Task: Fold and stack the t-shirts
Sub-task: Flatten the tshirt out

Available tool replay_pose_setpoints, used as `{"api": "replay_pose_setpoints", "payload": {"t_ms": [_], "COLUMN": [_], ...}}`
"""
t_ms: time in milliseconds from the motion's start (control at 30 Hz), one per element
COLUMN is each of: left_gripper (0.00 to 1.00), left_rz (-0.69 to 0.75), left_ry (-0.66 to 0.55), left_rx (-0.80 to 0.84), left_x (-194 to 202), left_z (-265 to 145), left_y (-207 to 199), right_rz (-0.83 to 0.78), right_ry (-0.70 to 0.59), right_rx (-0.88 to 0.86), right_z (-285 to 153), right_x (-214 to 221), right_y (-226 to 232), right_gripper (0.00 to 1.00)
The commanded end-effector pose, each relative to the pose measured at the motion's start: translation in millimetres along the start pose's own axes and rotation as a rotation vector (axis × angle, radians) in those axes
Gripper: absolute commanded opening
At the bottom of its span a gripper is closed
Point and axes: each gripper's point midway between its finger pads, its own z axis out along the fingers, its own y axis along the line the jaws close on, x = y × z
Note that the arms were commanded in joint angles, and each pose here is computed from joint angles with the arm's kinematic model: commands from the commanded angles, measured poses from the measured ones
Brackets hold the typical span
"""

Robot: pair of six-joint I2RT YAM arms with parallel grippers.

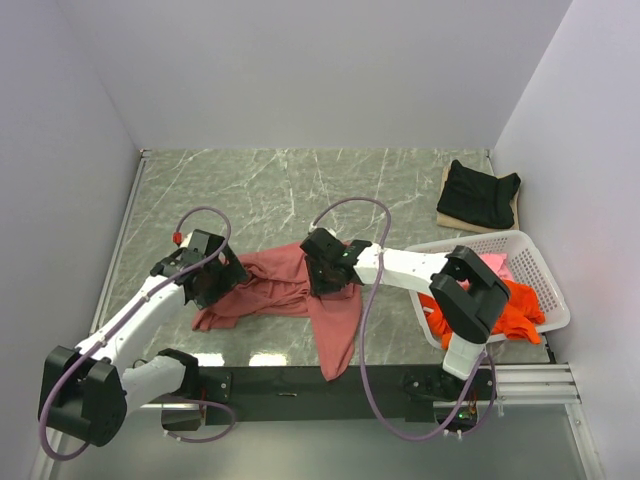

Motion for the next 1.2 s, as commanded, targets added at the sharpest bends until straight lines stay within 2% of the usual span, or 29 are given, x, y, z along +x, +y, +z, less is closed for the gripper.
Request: {"api": "replay_pose_setpoints", "payload": {"t_ms": [0,167,233,267,300,367,667,767,800,933,967,1067,1133,1167], "left_gripper": [0.97,0.97,0.97,0.97,0.97,0.97,0.94,0.86,0.80,0.67,0.58,0.47,0.37,0.28], "left_rz": [0.009,0.019,0.021,0.021,0.024,0.025,0.084,0.121,0.133,0.163,0.163,0.153,0.153,0.156], "left_ry": [-0.030,-0.022,-0.019,-0.020,-0.021,-0.026,-0.083,-0.087,-0.083,-0.072,-0.077,-0.090,-0.096,-0.098], "left_rx": [0.049,0.050,0.048,0.049,0.049,0.044,-0.069,-0.109,-0.121,-0.172,-0.176,-0.165,-0.168,-0.171], "left_x": [-13,-11,-12,-12,-12,-14,-34,-40,-41,-42,-43,-45,-47,-48], "left_z": [-5,-4,-3,-3,-3,-2,12,20,22,29,29,28,26,26], "left_y": [-17,-18,-18,-19,-19,-18,-12,-11,-11,-6,-5,-7,-7,-7], "right_rz": [-0.003,0.011,0.011,0.012,0.017,0.024,0.077,0.097,0.103,0.120,0.128,0.136,0.141,0.146], "right_ry": [-0.073,-0.058,-0.059,-0.060,-0.066,-0.072,-0.123,-0.139,-0.146,-0.161,-0.168,-0.182,-0.187,-0.194], "right_rx": [-0.063,-0.043,-0.047,-0.051,-0.055,-0.054,-0.058,-0.062,-0.067,-0.063,-0.063,-0.062,-0.059,-0.062], "right_z": [-17,-13,-13,-14,-16,-18,-56,-65,-69,-75,-77,-81,-82,-84], "right_x": [-19,-18,-18,-18,-20,-22,-28,-27,-27,-27,-28,-30,-30,-31], "right_y": [13,5,4,4,4,2,-6,-10,-11,-17,-18,-21,-23,-24], "right_gripper": [0.35,0.33,0.28,0.25,0.14,0.02,0.00,0.00,0.00,0.00,0.00,0.00,0.00,0.00]}}
